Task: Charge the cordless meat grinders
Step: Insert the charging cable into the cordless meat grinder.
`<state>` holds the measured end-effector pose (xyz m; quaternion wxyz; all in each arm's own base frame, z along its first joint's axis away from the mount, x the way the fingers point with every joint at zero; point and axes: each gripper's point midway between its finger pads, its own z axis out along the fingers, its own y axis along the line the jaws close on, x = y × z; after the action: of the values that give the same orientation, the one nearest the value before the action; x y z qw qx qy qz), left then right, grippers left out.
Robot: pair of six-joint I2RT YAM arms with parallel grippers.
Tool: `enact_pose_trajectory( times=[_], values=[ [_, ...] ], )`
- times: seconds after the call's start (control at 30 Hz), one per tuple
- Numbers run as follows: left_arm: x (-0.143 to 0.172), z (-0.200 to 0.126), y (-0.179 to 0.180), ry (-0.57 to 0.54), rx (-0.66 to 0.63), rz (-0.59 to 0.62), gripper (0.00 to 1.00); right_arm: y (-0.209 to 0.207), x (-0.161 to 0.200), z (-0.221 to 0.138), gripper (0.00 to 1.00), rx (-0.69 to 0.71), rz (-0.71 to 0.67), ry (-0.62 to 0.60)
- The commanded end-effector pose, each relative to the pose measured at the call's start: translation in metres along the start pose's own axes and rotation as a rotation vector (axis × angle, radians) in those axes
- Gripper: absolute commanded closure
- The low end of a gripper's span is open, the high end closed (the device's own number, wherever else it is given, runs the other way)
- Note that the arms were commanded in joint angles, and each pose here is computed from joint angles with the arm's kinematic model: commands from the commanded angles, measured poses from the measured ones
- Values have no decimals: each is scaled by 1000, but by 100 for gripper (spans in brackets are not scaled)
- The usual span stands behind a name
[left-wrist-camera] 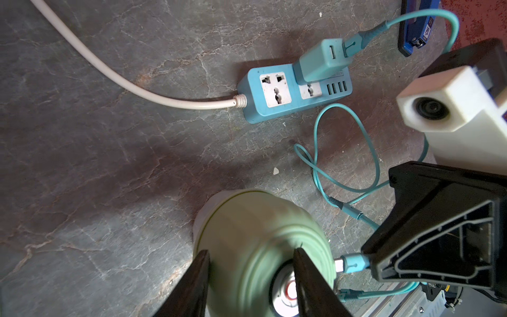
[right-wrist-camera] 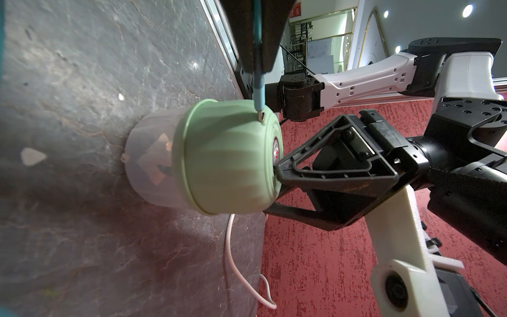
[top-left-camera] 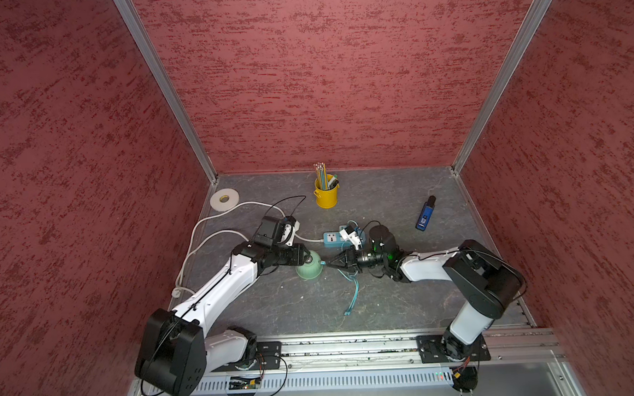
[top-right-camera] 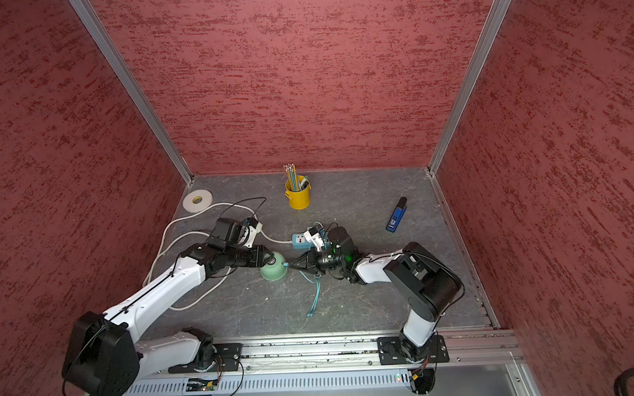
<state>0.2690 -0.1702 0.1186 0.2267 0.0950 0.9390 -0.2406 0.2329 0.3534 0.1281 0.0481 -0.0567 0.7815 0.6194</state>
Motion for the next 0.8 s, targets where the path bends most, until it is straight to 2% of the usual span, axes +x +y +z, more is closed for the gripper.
enact_pose_trajectory(
  times=[0.0,0.37,0.77],
  values=[
    [25,10,0,102,-2,5,51,21,-7,6,100,-56,-53,4],
    [37,8,2,100,-30,-46,52,32,-14,1,100,-77,-49,-53],
    [53,13,-2,126,-13,-80,50,13,-17,7,100,-48,-43,-61]
  ],
)
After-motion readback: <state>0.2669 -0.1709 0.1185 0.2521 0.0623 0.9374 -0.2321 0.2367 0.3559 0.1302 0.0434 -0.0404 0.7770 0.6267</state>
